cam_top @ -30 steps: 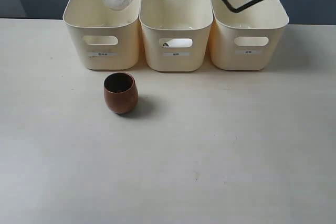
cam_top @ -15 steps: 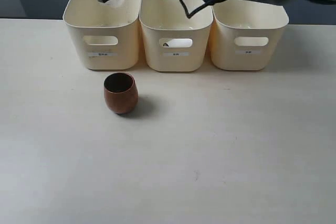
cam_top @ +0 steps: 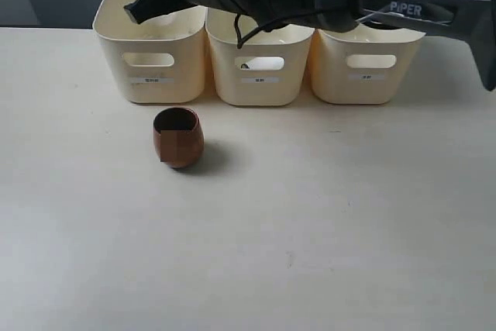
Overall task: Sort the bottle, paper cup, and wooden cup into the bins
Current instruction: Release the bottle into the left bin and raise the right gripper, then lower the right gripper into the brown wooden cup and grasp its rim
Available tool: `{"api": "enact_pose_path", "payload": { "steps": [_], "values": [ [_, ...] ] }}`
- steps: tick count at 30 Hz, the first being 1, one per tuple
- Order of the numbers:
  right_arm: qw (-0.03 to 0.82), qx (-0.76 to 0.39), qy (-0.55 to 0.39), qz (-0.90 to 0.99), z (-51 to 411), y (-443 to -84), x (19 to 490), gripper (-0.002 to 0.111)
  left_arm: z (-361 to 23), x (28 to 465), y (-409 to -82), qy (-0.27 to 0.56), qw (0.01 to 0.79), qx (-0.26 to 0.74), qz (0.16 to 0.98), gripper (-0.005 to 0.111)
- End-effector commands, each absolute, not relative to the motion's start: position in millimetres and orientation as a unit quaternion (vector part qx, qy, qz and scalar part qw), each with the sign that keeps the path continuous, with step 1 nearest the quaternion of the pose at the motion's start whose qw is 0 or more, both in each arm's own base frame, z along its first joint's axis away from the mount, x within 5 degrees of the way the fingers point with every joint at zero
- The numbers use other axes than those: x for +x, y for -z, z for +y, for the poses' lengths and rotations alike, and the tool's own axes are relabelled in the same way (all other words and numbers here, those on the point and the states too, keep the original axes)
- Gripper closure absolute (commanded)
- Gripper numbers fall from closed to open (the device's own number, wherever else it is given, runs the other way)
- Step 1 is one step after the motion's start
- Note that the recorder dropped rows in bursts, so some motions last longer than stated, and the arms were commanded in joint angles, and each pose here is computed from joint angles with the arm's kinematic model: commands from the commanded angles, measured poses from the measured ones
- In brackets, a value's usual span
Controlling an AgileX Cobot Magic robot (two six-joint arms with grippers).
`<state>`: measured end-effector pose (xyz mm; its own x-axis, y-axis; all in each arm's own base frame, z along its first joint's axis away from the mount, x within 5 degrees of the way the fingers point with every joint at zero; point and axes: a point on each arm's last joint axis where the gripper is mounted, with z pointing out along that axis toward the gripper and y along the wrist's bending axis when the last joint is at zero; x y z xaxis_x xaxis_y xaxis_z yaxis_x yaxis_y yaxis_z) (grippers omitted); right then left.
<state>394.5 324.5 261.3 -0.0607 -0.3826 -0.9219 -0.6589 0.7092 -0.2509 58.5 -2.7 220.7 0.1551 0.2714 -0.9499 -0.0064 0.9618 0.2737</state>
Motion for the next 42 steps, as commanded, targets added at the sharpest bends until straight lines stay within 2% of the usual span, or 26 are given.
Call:
{"api": "enact_pose_path", "payload": {
  "steps": [1, 2, 4, 7, 9, 17, 28, 34, 38, 42],
  "values": [
    [0.586, -0.358, -0.114, 0.718, 324.7, -260.6, 397.3, 0.109, -2.8, 58.3, -220.6, -0.091, 0.755, 0.103, 0.641, 0.107],
    [0.584, -0.359, -0.117, 0.718, 325.1, -260.4, 396.9, 0.109, -2.8, 58.3, -220.6, -0.091, 0.755, 0.103, 0.641, 0.107],
    [0.586, -0.357, -0.115, 0.718, 324.7, -260.7, 397.3, 0.099, -2.8, 58.3, -220.6, -0.091, 0.755, 0.103, 0.641, 0.107],
    [0.584, -0.347, -0.123, 0.723, 324.7, -260.6, 397.3, 0.064, -2.8, 58.3, -220.6, -0.091, 0.755, 0.103, 0.641, 0.107],
    [0.583, -0.341, -0.127, 0.727, 324.6, -260.6, 397.3, 0.056, -2.8, 58.3, -220.6, -0.091, 0.755, 0.103, 0.641, 0.107],
    [0.578, -0.348, -0.135, 0.726, 326.0, -262.4, 394.8, 0.056, -2.8, 58.3, -220.6, -0.091, 0.755, 0.103, 0.641, 0.107],
    [0.522, -0.447, -0.227, 0.69, 328.1, -306.0, 356.7, 0.056, -2.8, 58.3, -220.6, -0.091, 0.755, 0.103, 0.641, 0.107],
    [0.439, -0.538, -0.265, 0.669, 325.5, -313.9, 328.8, 0.056, -2.8, 58.3, -220.6, -0.091, 0.755, 0.103, 0.641, 0.107],
    [0.315, -0.611, -0.245, 0.684, 315.3, -296.6, 312.7, 0.056, -2.8, 58.3, -220.6, -0.091, 0.755, 0.103, 0.641, 0.107],
    [0.255, -0.627, -0.234, 0.698, 308.3, -283.4, 306.1, 0.056, -2.8, 58.3, -220.6, -0.091, 0.755, 0.103, 0.641, 0.107]
  ]
}}
